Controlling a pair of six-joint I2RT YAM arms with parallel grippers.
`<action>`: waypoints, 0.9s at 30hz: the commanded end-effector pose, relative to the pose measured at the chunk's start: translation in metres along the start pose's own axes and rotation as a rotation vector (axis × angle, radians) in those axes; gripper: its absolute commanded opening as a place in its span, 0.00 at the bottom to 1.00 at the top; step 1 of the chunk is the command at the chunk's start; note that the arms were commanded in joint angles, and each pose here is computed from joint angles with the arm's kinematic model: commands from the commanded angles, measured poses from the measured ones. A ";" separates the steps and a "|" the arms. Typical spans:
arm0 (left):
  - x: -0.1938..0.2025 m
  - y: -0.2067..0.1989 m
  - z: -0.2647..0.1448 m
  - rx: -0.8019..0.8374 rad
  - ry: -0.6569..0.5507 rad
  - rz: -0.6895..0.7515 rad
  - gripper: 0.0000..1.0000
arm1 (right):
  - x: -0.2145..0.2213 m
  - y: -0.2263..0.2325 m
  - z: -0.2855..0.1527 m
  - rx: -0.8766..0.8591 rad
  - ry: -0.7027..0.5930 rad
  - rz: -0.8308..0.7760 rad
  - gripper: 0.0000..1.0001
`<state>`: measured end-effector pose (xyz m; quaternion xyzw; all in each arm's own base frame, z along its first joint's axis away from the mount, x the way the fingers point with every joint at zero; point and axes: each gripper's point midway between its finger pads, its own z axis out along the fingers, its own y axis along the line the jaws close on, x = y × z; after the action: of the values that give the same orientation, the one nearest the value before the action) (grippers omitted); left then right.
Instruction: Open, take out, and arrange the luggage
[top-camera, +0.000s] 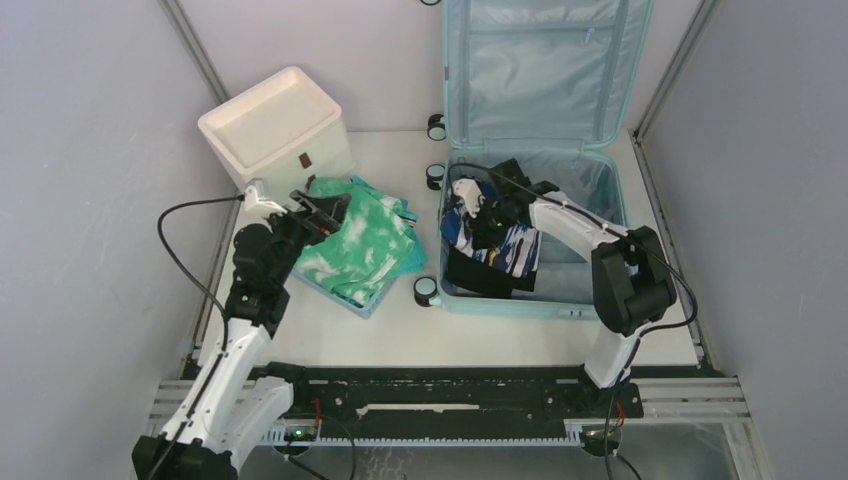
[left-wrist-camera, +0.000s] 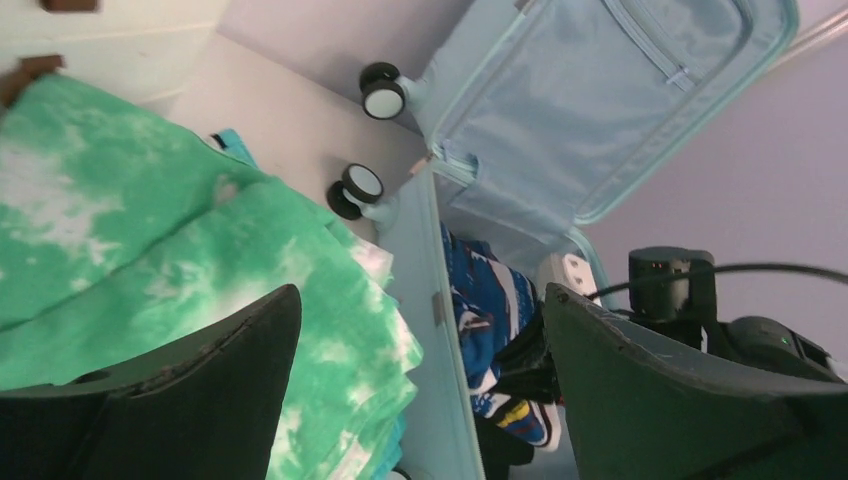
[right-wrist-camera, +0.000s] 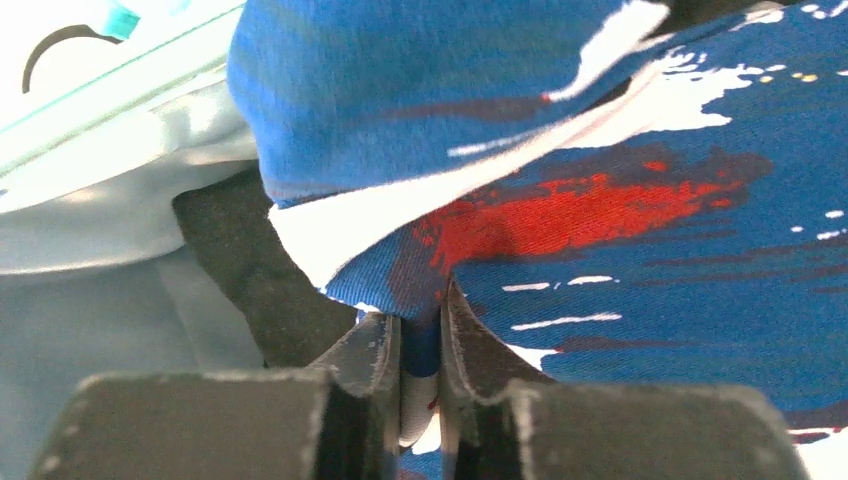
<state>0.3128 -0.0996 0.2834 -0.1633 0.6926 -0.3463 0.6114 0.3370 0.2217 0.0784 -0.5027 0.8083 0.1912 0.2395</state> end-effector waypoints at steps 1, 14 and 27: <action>0.006 -0.034 0.006 0.146 0.022 -0.048 0.93 | -0.014 0.010 -0.032 -0.086 -0.131 0.073 0.12; 0.069 -0.087 0.029 0.270 0.250 -0.054 0.92 | -0.029 0.004 -0.083 -0.271 -0.359 0.254 0.03; 0.119 -0.141 0.072 0.118 0.385 -0.367 0.99 | -0.063 -0.002 -0.122 -0.346 -0.483 0.324 0.02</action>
<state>0.3144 -0.2775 0.2617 -0.1066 0.7502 -0.4898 0.4312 0.3438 0.1841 0.1565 -0.3410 0.7940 0.4208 0.2760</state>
